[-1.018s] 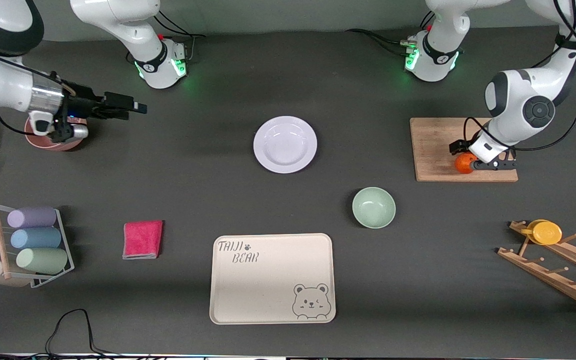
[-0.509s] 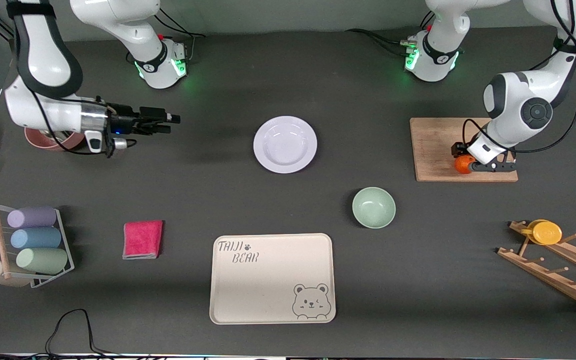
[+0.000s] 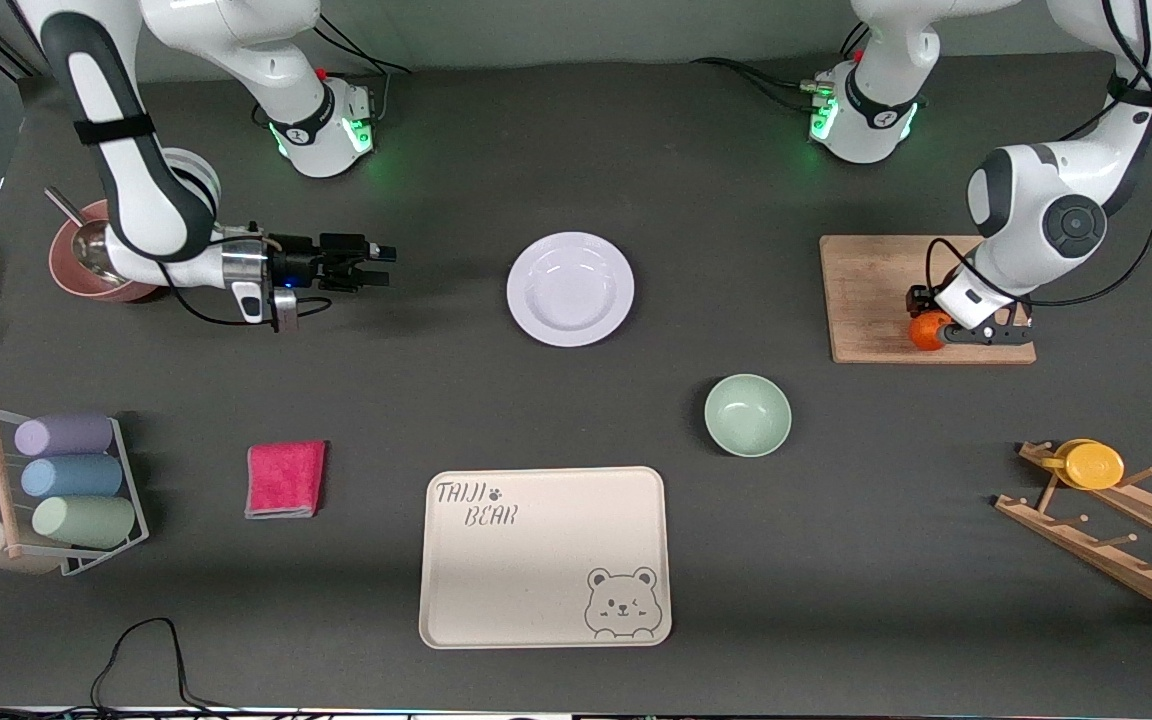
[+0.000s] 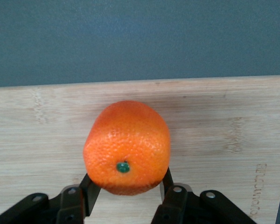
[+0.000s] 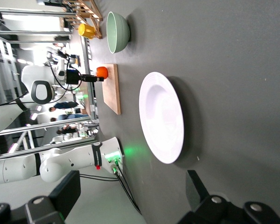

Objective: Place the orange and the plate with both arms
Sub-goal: 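Lower the left gripper onto the orange while the right gripper approaches the plate rim, then close the left gripper on the orange and lift it off the board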

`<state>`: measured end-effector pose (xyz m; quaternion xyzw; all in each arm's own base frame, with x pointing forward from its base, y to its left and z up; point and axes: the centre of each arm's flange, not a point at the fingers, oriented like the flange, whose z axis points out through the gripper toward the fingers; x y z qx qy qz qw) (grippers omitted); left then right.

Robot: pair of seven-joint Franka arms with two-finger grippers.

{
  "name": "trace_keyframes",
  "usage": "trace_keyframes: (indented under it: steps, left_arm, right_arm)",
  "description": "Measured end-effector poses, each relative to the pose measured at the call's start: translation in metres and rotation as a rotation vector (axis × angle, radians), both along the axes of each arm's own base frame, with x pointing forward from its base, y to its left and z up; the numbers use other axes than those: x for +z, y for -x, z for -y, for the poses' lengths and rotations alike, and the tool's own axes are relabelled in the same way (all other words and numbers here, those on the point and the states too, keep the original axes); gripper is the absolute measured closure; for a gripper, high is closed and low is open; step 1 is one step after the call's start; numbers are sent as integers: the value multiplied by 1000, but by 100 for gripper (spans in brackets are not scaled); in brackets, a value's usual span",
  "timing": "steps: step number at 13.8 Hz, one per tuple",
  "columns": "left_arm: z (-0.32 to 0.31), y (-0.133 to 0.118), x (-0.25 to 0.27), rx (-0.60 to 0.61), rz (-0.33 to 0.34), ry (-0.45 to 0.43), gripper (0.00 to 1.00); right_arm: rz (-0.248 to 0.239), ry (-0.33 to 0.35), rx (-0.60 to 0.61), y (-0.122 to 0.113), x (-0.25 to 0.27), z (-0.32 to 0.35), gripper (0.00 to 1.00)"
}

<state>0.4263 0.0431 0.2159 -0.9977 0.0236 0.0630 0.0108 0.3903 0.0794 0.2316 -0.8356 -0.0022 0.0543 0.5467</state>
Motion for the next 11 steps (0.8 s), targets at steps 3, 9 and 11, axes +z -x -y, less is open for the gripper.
trace_keyframes:
  steps: [3, 9, 11]
  left_arm:
    - [-3, -15, 35, 3, -35, -5, 44]
    - [-4, -41, 238, 19, -98, -27, 44]
    - [3, -44, 307, 15, -110, -34, 44]
  right_arm:
    - [20, -40, -39, 10, -41, -1, 0]
    - [1, -67, -98, 29, -99, -18, 0]
    - [31, -70, -101, 32, -107, -21, 0]
